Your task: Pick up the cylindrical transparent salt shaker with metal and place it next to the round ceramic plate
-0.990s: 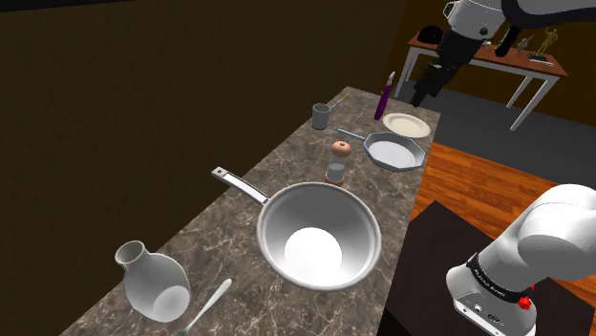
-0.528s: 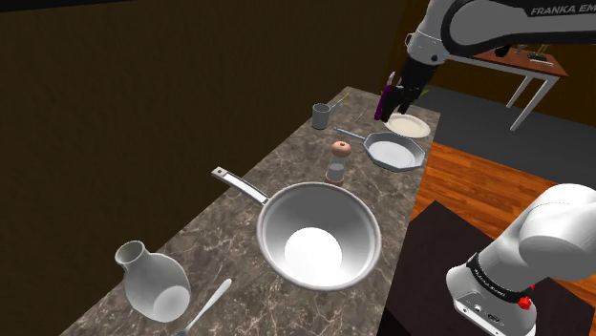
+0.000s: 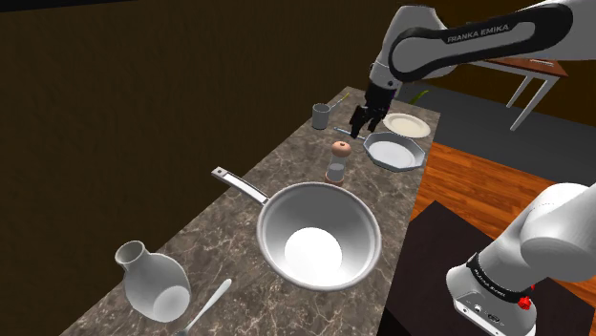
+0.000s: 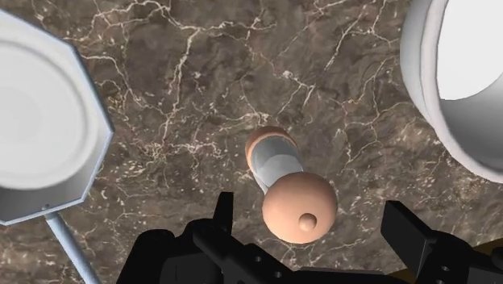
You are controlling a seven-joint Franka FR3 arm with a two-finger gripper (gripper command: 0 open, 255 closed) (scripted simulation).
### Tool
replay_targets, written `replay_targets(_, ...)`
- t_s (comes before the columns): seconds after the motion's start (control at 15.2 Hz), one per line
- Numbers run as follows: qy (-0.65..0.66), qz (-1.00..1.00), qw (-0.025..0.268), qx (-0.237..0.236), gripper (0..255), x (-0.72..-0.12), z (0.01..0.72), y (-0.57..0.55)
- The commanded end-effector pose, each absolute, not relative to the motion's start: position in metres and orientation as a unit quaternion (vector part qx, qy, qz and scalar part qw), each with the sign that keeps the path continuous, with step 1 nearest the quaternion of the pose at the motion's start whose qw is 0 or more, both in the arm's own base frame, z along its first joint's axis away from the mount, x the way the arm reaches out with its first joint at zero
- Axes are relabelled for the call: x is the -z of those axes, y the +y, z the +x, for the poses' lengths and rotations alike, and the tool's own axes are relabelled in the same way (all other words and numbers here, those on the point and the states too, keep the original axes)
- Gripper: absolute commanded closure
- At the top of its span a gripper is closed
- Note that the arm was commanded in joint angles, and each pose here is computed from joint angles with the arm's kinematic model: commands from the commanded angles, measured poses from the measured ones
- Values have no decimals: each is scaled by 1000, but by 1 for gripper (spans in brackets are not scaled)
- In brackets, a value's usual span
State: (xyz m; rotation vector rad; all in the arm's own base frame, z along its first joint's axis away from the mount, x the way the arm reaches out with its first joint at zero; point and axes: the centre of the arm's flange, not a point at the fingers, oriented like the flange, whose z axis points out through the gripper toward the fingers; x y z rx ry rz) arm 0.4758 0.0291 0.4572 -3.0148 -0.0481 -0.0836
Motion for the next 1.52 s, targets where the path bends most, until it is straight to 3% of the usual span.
replay_targets(0.0,-15,-997,72,20,0,-437,492,35)
replay_targets(0.66,-14,-996,82,13,0,-374,511,48)
replay_targets(1.19,-14,-996,82,12,0,-374,511,48)
replay_targets(1.25,-14,-996,82,12,255,-374,511,48)
replay_targets(1.45,-14,-996,82,12,255,-374,511,48)
